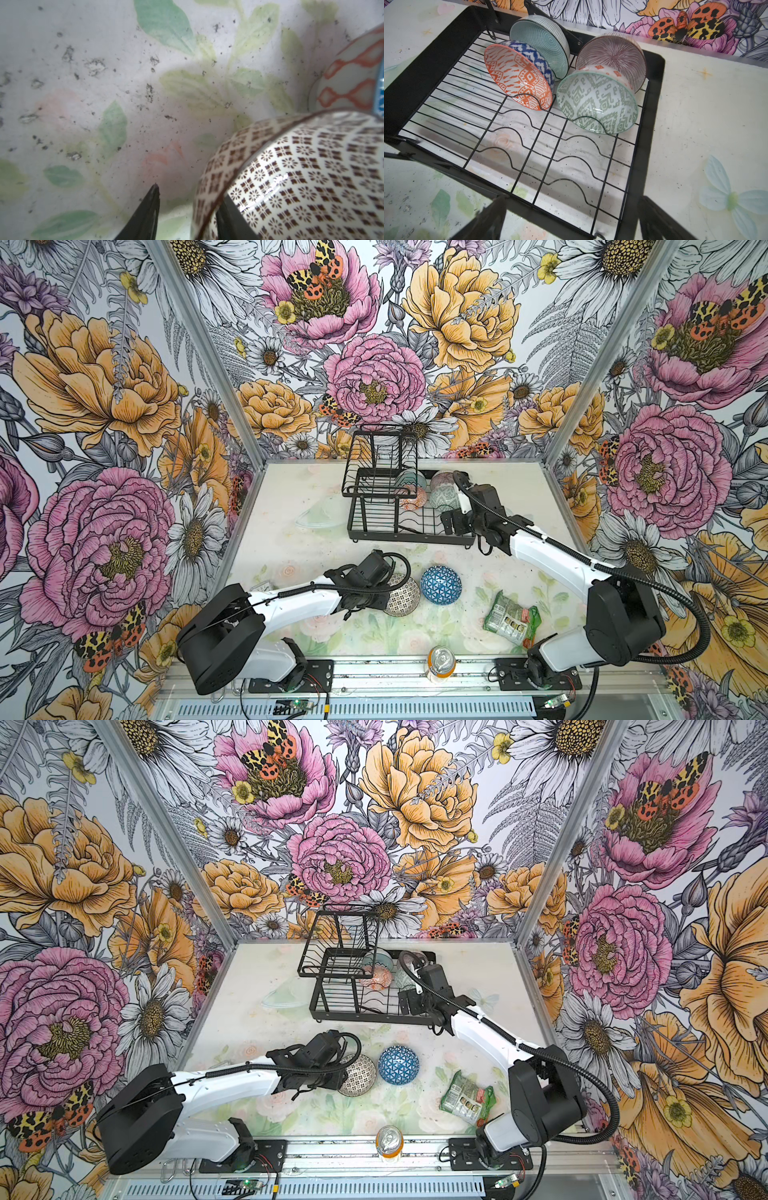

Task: Load the bowls into the dish rack
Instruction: 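Grasp the rim of the brown-and-white patterned bowl with the left gripper and lift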

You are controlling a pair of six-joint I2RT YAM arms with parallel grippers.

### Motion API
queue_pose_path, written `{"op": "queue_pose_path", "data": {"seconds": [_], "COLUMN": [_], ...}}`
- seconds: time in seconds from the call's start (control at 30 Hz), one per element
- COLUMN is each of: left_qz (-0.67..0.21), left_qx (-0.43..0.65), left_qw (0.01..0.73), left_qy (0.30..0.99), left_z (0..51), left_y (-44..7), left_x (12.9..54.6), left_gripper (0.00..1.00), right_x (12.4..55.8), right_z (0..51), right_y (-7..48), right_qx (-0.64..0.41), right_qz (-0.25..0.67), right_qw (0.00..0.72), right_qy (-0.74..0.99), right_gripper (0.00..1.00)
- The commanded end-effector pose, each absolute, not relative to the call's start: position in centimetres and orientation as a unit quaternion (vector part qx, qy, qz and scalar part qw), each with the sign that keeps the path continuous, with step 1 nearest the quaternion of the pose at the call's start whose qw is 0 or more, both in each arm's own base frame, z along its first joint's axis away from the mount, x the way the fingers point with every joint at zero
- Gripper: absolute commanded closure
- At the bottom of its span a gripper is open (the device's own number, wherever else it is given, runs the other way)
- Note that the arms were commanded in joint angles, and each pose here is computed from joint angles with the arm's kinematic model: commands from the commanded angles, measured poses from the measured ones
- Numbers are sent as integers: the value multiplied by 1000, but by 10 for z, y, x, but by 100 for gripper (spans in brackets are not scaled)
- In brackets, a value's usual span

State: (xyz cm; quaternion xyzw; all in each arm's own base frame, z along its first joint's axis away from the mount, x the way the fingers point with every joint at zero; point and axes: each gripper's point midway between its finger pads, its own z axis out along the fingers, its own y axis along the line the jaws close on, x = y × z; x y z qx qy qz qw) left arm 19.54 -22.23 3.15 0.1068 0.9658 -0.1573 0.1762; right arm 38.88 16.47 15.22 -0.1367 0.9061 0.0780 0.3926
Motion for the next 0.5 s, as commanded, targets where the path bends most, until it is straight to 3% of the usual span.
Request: {"op": "queue_pose_path", "data": {"seconds": [0.0, 0.17, 0.37, 0.47], "left_qz": [-167, -165, -168, -168], "left_qx": [109, 104, 108, 111], "left_qw": [176, 182, 196, 205], "left_qy": [964, 964, 960, 958], "left_z": [35, 38, 48, 54], "left_y": [-227, -223, -221, -219], "left_x": [197, 199, 201, 202], "left_gripper": [67, 87, 100, 100], "right_x": [389, 388, 384, 383], "right_z": [162, 165, 166, 167], "right_y": [163, 163, 161, 160], "right_qx": [-136, -137, -138, -137], "right_qz": [80, 81, 80, 81], "right_qw": [405, 408, 410, 411], "right_qy": [901, 899, 898, 897], "right_gripper": [0, 0, 0, 1]}}
